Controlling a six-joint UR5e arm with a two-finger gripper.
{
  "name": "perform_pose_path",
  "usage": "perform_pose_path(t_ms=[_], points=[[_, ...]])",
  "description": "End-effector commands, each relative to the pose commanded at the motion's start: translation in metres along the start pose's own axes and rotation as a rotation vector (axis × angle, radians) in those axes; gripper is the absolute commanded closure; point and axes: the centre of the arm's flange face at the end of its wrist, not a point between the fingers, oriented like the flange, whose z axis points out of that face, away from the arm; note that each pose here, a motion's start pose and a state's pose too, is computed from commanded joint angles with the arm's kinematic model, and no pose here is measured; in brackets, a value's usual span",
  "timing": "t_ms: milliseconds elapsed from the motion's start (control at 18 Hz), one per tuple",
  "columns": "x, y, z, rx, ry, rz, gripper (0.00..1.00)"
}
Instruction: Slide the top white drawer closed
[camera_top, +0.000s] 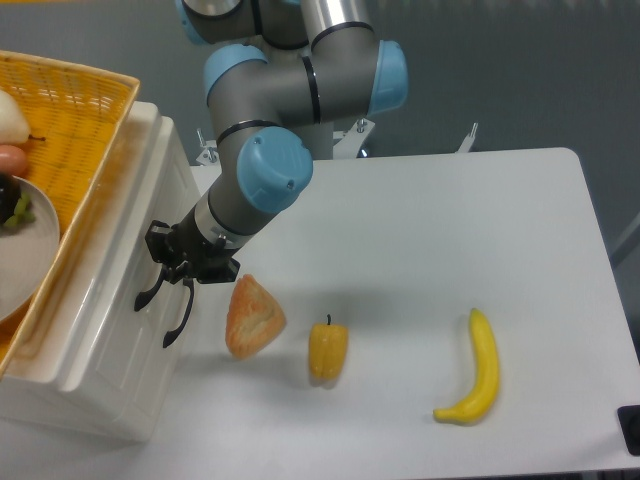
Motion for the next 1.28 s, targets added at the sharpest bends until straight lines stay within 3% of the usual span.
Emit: perform_pose_path(t_ms=[222, 278, 389, 556, 833, 1111, 1278], points=[[-0.04, 0.008, -0.035, 0.048, -0.032, -0.055, 0.57], [-0.055, 0.012, -0.047, 0.063, -0.044, -0.076, 0.5], [-0.08, 0.019, -0.065, 0.09, -0.079, -0.078, 0.23], [-0.117, 0.034, -0.093, 0.106, -0.152, -0.088, 0.01], [-0.176, 0.069, -0.141, 0.135, -0.229, -0.18, 0.0], [-0.227, 0.103, -0.176, 0.079, -0.367, 0.02, 0.0], [-0.259, 0.113, -0.181, 0.033, -0.448, 0.076, 0.0]])
